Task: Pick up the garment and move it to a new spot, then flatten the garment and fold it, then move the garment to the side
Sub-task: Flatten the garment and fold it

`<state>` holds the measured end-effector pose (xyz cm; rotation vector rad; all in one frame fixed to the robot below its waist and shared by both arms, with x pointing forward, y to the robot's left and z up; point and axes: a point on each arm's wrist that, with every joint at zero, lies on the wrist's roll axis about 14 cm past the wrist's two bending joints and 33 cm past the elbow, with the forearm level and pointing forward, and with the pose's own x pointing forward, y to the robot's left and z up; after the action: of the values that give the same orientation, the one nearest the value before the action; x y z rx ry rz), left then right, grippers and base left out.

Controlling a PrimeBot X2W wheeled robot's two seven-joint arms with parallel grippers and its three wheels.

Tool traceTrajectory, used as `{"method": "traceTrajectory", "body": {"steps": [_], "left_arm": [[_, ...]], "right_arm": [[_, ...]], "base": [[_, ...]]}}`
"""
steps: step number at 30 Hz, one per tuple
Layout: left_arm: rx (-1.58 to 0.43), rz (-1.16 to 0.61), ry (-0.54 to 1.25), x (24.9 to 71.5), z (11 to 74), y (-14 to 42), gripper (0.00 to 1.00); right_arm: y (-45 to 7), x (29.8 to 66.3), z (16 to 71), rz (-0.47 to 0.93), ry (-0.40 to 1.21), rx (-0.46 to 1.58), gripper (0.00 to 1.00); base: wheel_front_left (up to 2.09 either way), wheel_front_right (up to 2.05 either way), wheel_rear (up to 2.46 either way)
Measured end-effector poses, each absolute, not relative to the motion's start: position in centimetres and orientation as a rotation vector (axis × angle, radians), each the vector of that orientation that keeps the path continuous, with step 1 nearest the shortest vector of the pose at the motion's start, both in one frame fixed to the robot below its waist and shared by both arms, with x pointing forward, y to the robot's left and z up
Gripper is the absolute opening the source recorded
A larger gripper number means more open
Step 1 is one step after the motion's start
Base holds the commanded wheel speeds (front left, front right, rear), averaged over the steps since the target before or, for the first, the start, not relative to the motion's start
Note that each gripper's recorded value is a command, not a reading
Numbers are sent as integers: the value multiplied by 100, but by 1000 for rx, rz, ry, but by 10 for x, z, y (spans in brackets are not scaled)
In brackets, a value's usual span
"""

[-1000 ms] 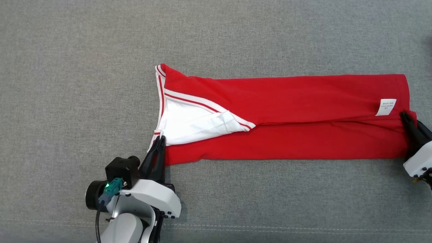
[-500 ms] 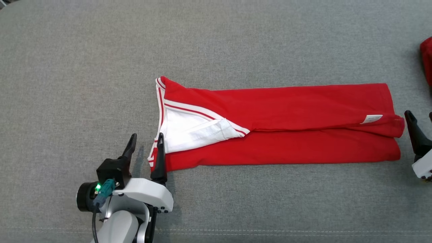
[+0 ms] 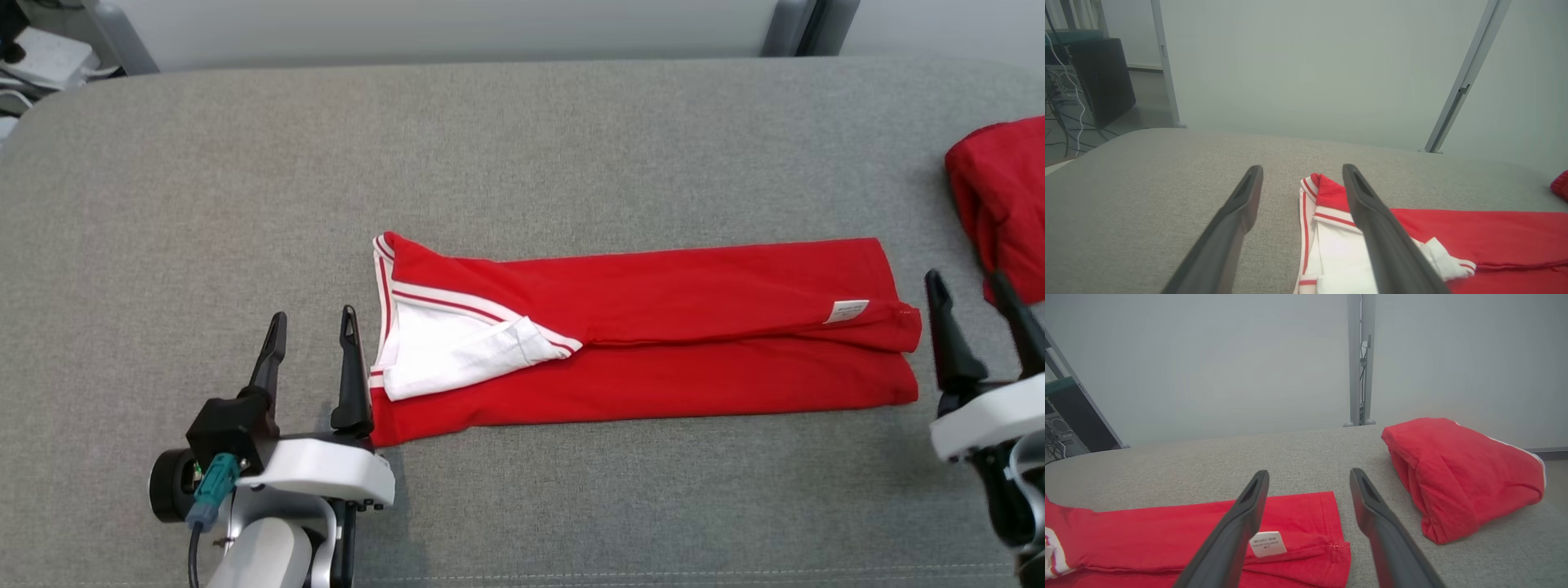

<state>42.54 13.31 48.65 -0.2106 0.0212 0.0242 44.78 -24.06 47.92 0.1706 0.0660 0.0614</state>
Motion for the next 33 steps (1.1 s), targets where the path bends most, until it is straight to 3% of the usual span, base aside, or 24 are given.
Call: {"method": "traceTrajectory", "body": {"steps": [22,33], "left_arm": [[-202,-17,-79,354,513,137,100],[-180,5,-103,338,519,148,100]], "right_arm": [[-200,365,513,92,-81,212,100],[-193,349,515,108,-90,185,100]], "base": [[0,0,0],[0,0,0]]}}
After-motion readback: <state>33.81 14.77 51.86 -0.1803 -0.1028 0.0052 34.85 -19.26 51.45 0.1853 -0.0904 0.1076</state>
